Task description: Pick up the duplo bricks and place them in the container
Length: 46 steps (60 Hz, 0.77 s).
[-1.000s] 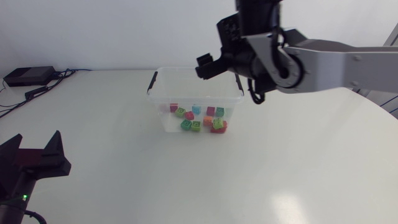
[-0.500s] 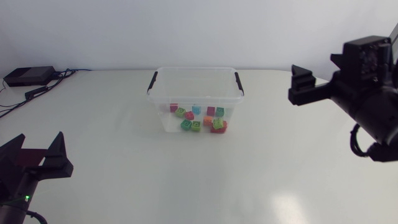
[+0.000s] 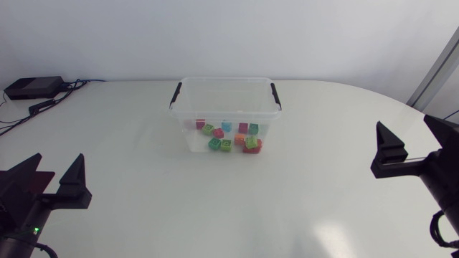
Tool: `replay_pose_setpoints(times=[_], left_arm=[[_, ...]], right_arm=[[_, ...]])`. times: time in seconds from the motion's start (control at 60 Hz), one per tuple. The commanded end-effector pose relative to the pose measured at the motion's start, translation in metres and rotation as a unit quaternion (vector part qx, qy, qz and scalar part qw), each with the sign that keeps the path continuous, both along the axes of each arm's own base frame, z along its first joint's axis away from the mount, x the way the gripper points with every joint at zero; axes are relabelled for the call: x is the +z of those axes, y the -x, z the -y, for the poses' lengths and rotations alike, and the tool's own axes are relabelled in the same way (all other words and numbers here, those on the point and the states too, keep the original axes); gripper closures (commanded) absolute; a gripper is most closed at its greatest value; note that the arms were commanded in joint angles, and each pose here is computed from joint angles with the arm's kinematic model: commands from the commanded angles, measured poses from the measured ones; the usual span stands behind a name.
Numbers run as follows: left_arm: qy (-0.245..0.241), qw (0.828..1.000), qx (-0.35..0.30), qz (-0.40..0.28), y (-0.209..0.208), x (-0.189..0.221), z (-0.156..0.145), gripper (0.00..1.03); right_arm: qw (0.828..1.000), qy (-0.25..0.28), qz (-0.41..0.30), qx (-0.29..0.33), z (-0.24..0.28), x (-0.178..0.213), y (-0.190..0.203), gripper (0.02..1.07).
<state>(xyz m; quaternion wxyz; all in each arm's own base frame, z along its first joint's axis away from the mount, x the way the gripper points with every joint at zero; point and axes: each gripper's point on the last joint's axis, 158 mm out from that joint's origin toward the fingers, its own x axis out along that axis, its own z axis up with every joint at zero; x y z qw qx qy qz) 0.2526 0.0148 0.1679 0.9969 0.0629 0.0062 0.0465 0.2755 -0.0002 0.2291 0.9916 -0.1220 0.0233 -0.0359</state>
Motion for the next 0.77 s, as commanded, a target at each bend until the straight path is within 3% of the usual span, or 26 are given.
replay_pose_setpoints(times=[0.0, 0.467, 0.75], left_arm=[[0.016, 1.0, -0.004, -0.008, -0.001, -0.01, 0.001, 0.04], [0.065, 0.996, -0.053, -0.025, -0.002, -0.018, 0.018, 0.04], [0.065, 0.996, -0.053, -0.025, -0.002, -0.018, 0.018, 0.04]], right_arm=[[1.0, -0.023, -0.008, -0.001, 0.003, -0.018, 0.004, 0.07], [0.992, -0.123, -0.004, 0.027, 0.002, -0.08, 0.021, 0.07], [0.992, -0.123, -0.004, 0.027, 0.002, -0.08, 0.021, 0.07]])
